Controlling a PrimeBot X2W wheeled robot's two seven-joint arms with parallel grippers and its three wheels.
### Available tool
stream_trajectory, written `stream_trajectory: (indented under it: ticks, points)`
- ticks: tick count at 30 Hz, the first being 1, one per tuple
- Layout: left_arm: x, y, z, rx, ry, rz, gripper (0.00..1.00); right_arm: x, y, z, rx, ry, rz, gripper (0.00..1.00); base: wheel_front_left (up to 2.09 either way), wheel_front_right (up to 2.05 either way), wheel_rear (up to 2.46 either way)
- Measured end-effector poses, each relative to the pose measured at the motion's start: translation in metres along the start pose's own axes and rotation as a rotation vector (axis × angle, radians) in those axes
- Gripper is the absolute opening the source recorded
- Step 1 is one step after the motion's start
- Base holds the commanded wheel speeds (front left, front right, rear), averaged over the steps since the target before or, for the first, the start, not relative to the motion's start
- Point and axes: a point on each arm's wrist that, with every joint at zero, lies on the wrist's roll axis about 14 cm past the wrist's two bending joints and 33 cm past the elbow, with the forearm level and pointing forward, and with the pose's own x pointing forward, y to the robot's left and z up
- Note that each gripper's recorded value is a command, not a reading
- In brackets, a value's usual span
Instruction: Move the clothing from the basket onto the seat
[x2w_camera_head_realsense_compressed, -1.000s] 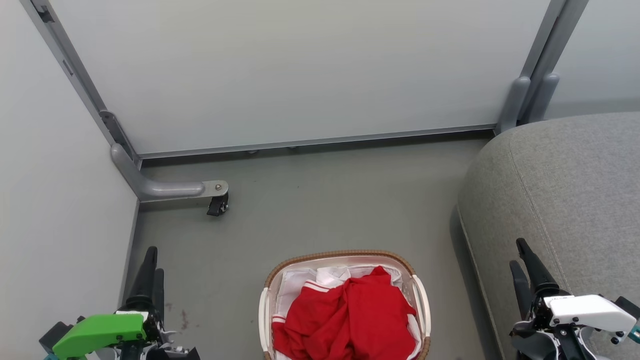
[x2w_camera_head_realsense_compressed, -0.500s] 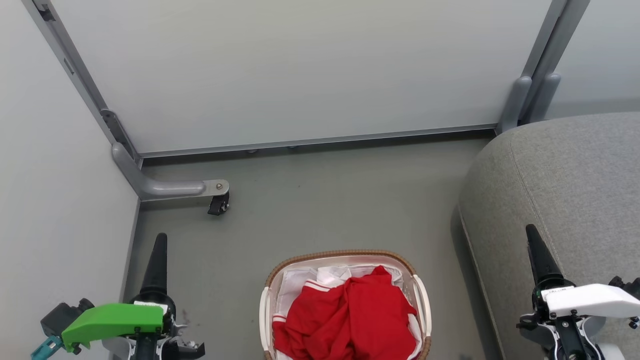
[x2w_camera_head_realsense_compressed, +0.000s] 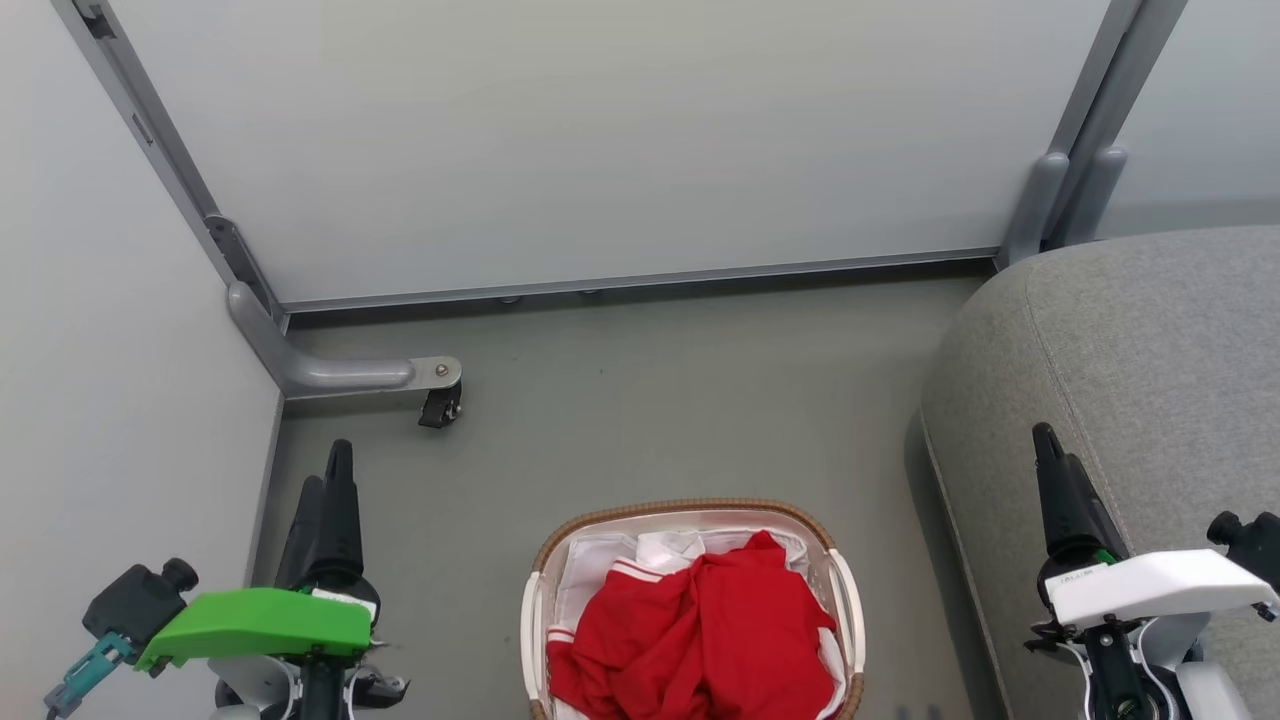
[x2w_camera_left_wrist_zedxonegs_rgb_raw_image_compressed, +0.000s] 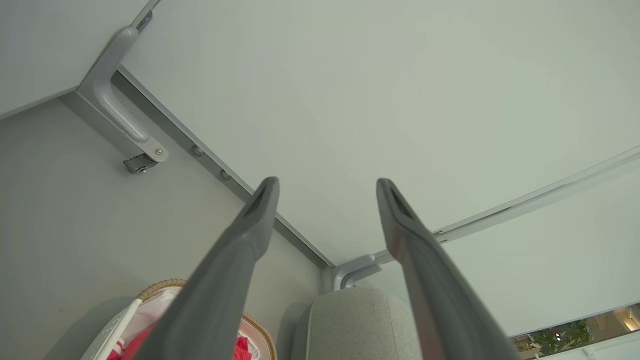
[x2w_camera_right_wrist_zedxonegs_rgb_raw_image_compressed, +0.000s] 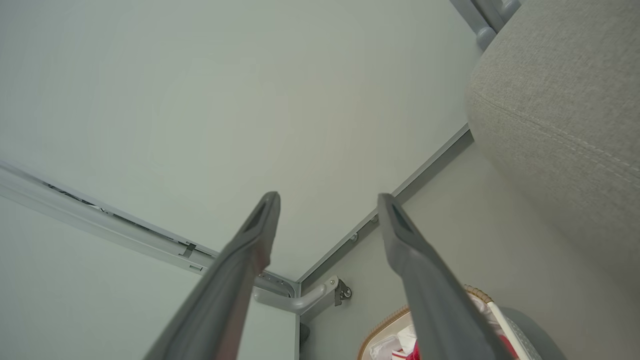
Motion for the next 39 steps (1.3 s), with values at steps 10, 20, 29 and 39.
stream_trajectory:
  ticks: [10, 20, 29, 39]
  points:
    - [-0.001, -0.009, -0.005, 0.184, 0.008, -0.034, 1.00, -0.001, 0.005, -0.007, -0.170, 0.017, 0.023, 1.00, 0.00, 0.00, 0.00]
    - [-0.004, 0.003, -0.012, 0.330, 0.028, -0.004, 1.00, -0.002, 0.002, -0.013, -0.311, 0.027, 0.028, 1.00, 0.00, 0.00, 0.00]
    - [-0.007, 0.009, -0.020, 0.450, 0.048, 0.002, 1.00, -0.001, 0.004, -0.019, -0.432, 0.037, 0.050, 1.00, 0.00, 0.00, 0.00]
    - [-0.009, 0.015, -0.023, 0.543, 0.057, 0.003, 1.00, -0.001, 0.006, -0.023, -0.554, 0.042, 0.073, 1.00, 0.00, 0.00, 0.00]
